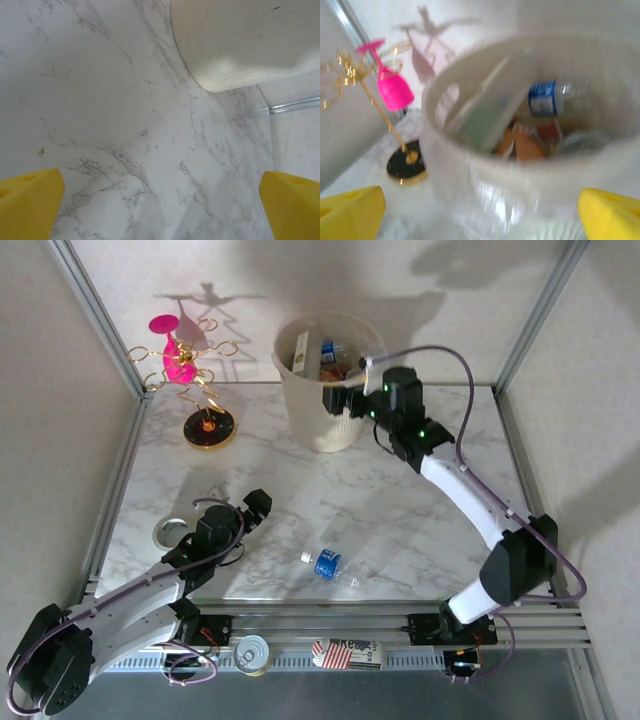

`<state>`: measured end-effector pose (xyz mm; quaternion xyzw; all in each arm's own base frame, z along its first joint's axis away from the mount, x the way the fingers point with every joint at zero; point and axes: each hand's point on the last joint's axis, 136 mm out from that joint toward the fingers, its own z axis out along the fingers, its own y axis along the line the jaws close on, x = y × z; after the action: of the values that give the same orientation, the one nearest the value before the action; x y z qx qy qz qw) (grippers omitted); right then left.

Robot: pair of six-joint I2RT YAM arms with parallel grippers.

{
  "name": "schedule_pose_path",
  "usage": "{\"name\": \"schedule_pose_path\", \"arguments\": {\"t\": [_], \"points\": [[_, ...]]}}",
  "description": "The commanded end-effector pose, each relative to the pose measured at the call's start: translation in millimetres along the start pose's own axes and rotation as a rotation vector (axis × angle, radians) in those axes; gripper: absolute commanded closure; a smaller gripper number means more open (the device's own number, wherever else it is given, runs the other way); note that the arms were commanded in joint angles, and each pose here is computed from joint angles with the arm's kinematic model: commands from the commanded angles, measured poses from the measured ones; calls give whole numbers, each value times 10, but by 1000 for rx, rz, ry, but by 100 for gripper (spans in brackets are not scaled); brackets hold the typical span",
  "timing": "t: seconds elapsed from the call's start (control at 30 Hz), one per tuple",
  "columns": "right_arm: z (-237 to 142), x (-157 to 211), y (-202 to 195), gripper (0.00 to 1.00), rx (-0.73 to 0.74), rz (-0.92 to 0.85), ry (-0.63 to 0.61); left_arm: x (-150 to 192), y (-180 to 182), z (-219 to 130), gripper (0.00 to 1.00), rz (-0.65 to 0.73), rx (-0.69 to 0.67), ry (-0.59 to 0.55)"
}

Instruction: Put the plastic bottles in the bin

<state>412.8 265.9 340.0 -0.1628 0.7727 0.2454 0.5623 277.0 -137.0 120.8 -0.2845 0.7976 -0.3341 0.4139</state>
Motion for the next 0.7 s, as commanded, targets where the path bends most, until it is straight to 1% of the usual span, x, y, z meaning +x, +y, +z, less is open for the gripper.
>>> {"name": "schedule_pose_path", "arguments": {"t": [0.0, 0.2, 0.37, 0.6, 0.67], "points": [[-194, 237, 222, 1, -72, -25, 0, -26, -268, 19, 0, 19, 62, 4], [-580, 928, 467, 1, -147, -23, 116, 98, -334, 94, 0, 43, 54, 41], [-845, 1491, 457, 1, -174, 6, 209, 211, -293, 152, 0, 40, 28, 70], [-1103, 2253, 792, 2, -320, 14, 402, 312, -267, 253, 0, -14, 11, 94], [-1167, 2436, 893, 2, -349, 7, 460, 313, -347, 297, 1, -28, 31, 91]]}}
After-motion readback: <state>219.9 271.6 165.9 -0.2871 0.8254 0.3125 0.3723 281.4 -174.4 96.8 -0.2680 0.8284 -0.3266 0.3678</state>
